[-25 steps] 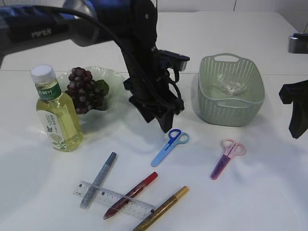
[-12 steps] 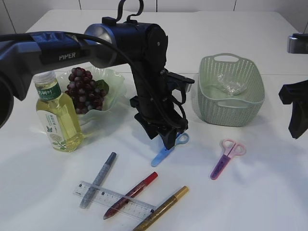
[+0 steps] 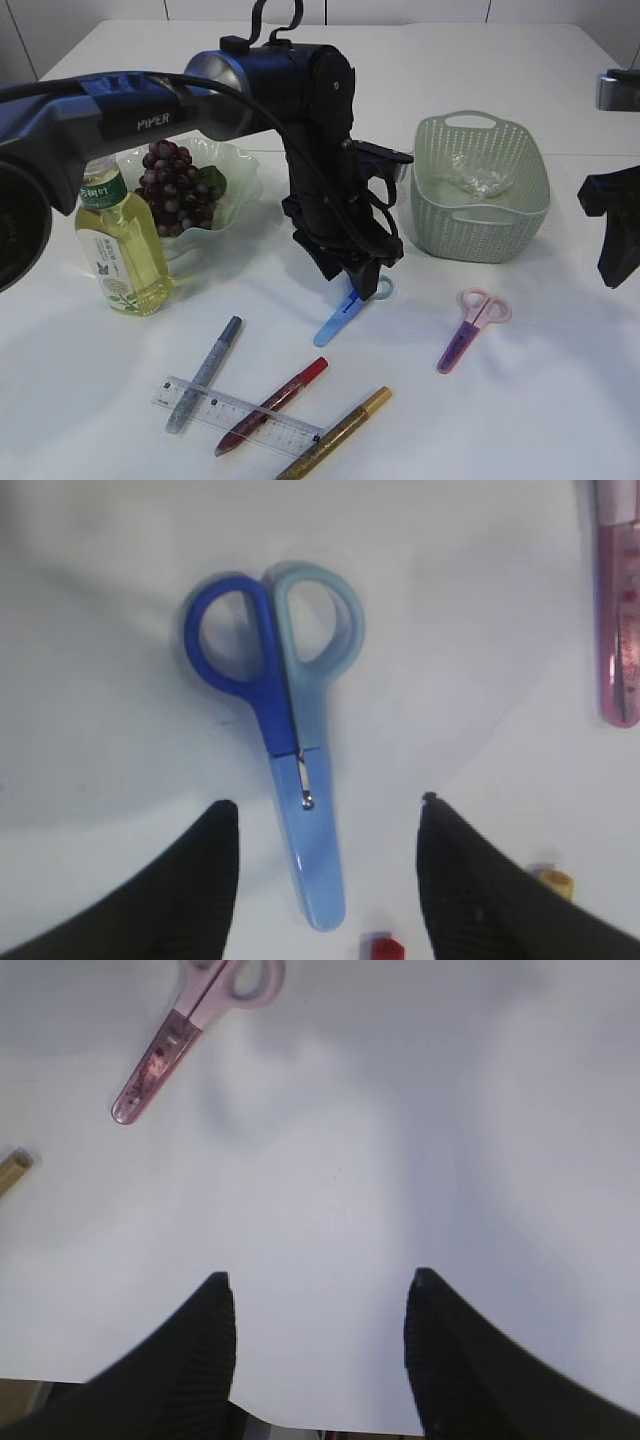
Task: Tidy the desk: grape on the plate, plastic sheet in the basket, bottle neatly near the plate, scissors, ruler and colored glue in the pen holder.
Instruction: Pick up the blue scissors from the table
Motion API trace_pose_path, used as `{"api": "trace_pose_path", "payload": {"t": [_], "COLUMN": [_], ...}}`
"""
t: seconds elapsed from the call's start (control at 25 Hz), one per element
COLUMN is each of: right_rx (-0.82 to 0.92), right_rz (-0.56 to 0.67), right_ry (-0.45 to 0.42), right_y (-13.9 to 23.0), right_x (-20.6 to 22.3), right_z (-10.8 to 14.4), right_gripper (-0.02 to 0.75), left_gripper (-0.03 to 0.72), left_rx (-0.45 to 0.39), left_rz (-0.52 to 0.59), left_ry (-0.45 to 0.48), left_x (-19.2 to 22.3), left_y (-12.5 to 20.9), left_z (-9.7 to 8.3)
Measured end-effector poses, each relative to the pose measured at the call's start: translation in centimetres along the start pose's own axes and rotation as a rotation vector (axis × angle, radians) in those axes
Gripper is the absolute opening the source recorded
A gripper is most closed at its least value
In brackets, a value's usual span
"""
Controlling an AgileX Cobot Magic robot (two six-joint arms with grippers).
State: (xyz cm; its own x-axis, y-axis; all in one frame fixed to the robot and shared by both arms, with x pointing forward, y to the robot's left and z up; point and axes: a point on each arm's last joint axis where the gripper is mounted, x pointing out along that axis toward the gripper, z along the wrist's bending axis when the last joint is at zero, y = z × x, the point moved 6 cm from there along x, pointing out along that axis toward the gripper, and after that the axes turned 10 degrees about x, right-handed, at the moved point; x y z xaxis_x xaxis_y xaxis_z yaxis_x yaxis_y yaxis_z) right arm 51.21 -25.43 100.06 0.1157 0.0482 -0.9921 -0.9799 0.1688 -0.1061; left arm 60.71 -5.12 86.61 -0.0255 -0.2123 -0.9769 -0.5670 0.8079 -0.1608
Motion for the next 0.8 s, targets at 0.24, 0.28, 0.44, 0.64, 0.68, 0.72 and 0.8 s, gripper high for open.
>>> {"api": "trace_pose_path", "payload": {"t": [0.24, 0.28, 0.44, 0.64, 0.68, 0.72, 0.8], "right_rx": [-0.002, -0.002, -0.004, -0.004, -0.004, -0.004, -0.004], "right_rz": [0.0, 0.0, -0.002, -0.002, -0.002, -0.002, -0.002], "right_ry": [0.0, 0.0, -0.001, -0.001, -0.001, -0.001, -0.001], "right_y": [0.0, 0.0, -0.03, -0.03, -0.03, -0.03, -0.03], "right_x": [0.0, 0.0, 0.0, 0.0, 0.0, 0.0, 0.0], "right_z": [0.0, 0.0, 0.02, 0.02, 0.02, 0.02, 0.02], "right_gripper": [0.43, 0.43, 0.43, 0.43, 0.43, 0.43, 0.43], "left_gripper": [0.417, 0.417, 0.417, 0.417, 0.417, 0.417, 0.417], "left_rx": [0.003, 0.004, 0.004, 0.005, 0.005, 0.005, 0.003], "left_rz": [-0.009, -0.008, -0.008, -0.007, -0.005, -0.005, 0.003], "left_ry": [-0.006, -0.006, -0.006, -0.007, -0.006, -0.006, -0.004], "left_x": [0.13, 0.23, 0.23, 0.25, 0.34, 0.34, 0.76], "left_y": [-0.39, -0.38, -0.38, -0.37, -0.35, -0.35, -0.26], "left_z": [0.18, 0.12, 0.12, 0.14, 0.15, 0.15, 0.2]}}
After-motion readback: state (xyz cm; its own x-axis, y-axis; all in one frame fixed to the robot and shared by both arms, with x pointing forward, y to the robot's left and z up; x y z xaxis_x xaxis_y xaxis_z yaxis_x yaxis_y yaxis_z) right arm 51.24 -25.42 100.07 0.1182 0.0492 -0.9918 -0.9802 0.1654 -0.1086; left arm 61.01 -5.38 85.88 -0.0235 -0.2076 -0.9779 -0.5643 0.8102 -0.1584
